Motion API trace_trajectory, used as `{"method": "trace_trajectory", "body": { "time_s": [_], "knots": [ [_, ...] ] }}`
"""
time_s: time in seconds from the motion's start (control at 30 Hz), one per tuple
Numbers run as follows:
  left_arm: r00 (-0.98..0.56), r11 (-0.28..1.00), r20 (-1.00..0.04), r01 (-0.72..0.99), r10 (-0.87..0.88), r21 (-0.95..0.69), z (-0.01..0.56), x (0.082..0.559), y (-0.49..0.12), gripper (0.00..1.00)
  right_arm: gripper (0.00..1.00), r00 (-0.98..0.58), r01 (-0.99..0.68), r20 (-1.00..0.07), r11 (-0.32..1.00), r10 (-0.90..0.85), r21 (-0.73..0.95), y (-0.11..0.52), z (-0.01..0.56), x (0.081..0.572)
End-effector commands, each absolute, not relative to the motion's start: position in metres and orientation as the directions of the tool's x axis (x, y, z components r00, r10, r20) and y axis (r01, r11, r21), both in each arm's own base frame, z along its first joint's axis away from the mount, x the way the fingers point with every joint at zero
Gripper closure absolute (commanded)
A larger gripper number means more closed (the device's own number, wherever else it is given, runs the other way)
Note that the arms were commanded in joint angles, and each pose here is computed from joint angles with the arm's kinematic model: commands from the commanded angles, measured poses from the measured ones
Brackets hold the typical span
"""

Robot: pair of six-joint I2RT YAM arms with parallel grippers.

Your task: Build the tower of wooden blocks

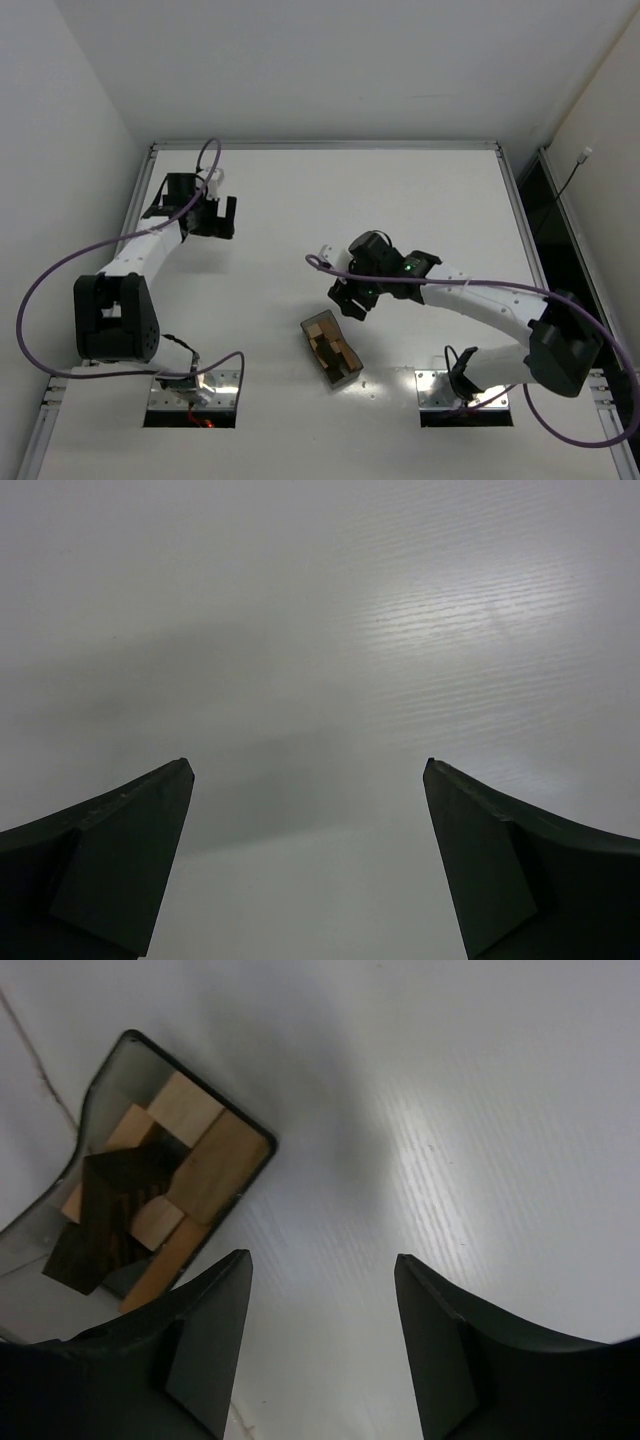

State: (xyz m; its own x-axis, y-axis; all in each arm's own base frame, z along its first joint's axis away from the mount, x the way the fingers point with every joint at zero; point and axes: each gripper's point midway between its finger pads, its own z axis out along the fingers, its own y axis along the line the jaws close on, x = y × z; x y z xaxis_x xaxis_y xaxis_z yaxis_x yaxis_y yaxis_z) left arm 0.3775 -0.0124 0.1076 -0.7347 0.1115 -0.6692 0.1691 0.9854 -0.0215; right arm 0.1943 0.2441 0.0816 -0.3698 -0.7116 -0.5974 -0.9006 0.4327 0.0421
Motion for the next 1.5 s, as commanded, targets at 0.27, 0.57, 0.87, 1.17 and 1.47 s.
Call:
{"method": "trace_trajectory", "body": {
  "time_s": [0.27, 0.57, 0.87, 1.17, 1.47],
  "knots": [
    [-0.698, 0.987, -0.699, 0.134, 0.158, 0.090, 0.127, 0.362, 0.006, 0.01, 0.52, -0.297, -0.938, -0.648, 0.343, -0.702, 0.058, 0.276, 0.099, 0.174],
    [-0.699, 0.987, -0.698, 0.121, 0.158, 0.103, 0.125, 0.361, 0.009, 0.01, 0.75, -0.282, -0.957, -0.590, 0.262, -0.757, 0.122, 0.286, 0.093, 0.164],
    [-0.701, 0.989, -0.697, 0.108, 0.149, 0.103, 0.123, 0.361, 0.010, 0.01, 0.66, -0.392, -0.920, -0.517, 0.314, -0.761, 0.234, 0.293, 0.094, 0.156],
    [-0.710, 0.988, -0.688, 0.083, 0.149, 0.129, 0.118, 0.350, 0.017, 0.01, 0.71, -0.455, -0.885, -0.445, 0.338, -0.772, 0.319, 0.293, 0.079, 0.147],
    [-0.712, 0.988, -0.687, 0.076, 0.149, 0.135, 0.114, 0.349, 0.018, 0.01, 0.75, -0.494, -0.864, -0.385, 0.387, -0.780, 0.323, 0.291, 0.065, 0.153]
  ]
}}
